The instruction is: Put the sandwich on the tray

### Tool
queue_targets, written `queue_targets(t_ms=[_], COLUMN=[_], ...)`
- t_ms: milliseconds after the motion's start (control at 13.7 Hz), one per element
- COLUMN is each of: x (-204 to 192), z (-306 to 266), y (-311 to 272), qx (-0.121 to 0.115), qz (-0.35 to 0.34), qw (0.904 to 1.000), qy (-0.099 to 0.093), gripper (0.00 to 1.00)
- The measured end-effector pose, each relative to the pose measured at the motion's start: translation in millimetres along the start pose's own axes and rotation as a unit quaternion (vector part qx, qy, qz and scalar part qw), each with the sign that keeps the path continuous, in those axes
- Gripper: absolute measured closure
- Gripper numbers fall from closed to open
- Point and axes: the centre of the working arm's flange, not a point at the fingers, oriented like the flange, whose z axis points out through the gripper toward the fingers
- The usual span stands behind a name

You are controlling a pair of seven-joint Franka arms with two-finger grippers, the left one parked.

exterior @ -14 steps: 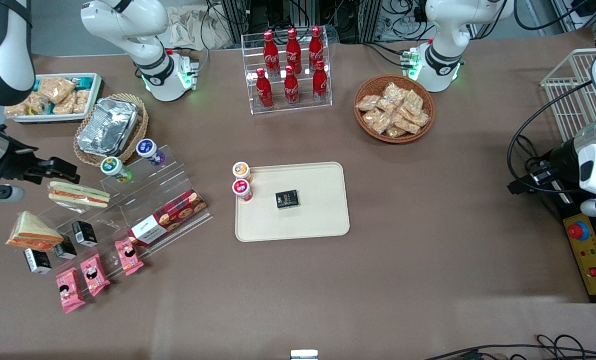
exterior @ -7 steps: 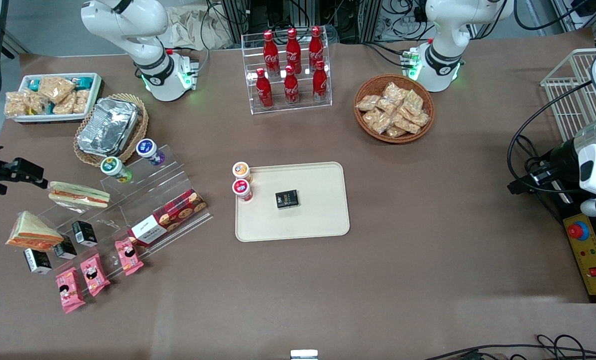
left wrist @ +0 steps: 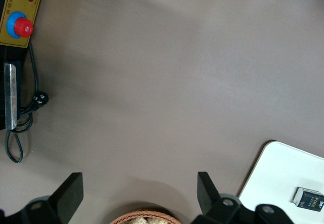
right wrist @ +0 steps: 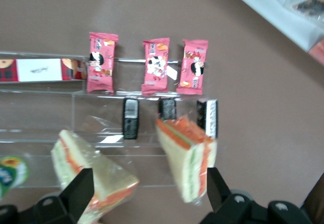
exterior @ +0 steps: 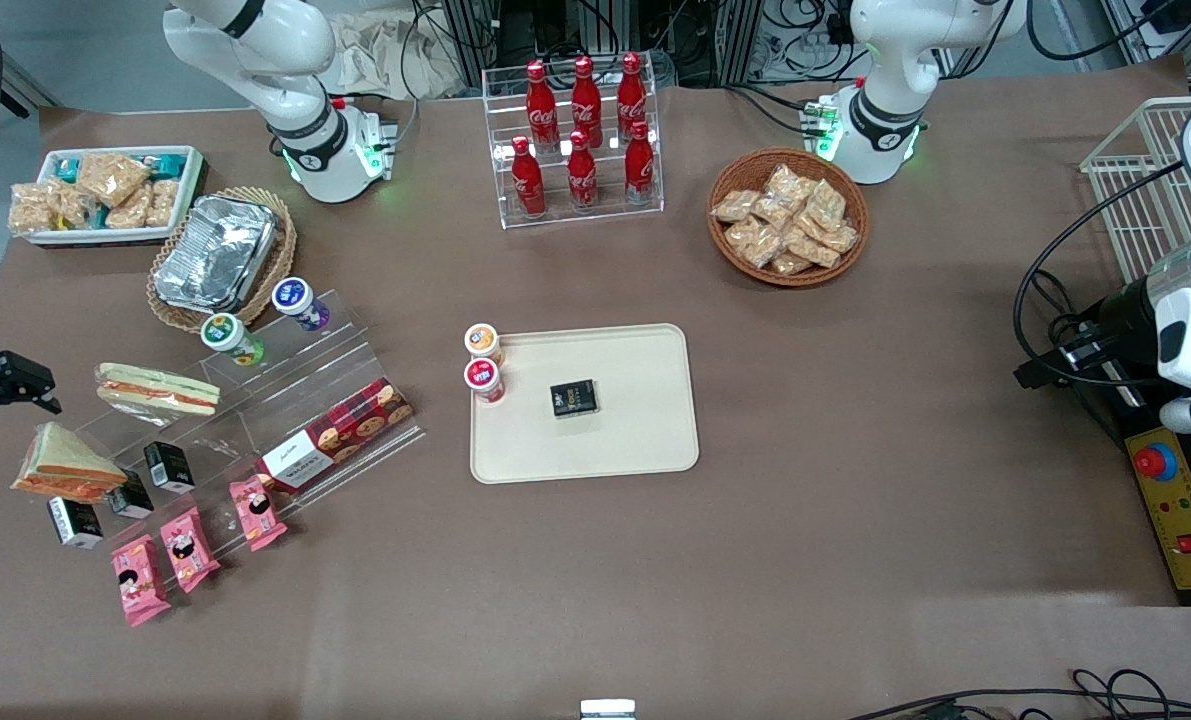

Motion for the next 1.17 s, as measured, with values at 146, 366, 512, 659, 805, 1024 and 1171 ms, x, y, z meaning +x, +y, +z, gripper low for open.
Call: queue_targets(t_ms=[146, 366, 512, 659, 805, 1024, 1171], x=[7, 2, -3, -9, -14, -24, -28], z=[8, 31, 48, 62, 73, 91, 100], y=[13, 34, 42, 48, 51, 57, 58], qx=[-0.021, -0.039, -0.034, -0.027, -0.020, 0.002, 0.010], qz=[-0.050, -0.101, -0.110, -0.107, -0.102, -0.103, -0.103], qw=[0.9985, 0.9940, 0.9934, 0.9939, 0.9945, 0.9947, 0.9945], qy=[0.010, 0.011, 0.004, -0.003, -0.006, 0.006, 0.009], gripper=[0.01, 0.01, 0.01, 0.01, 0.01, 0.01, 0.01])
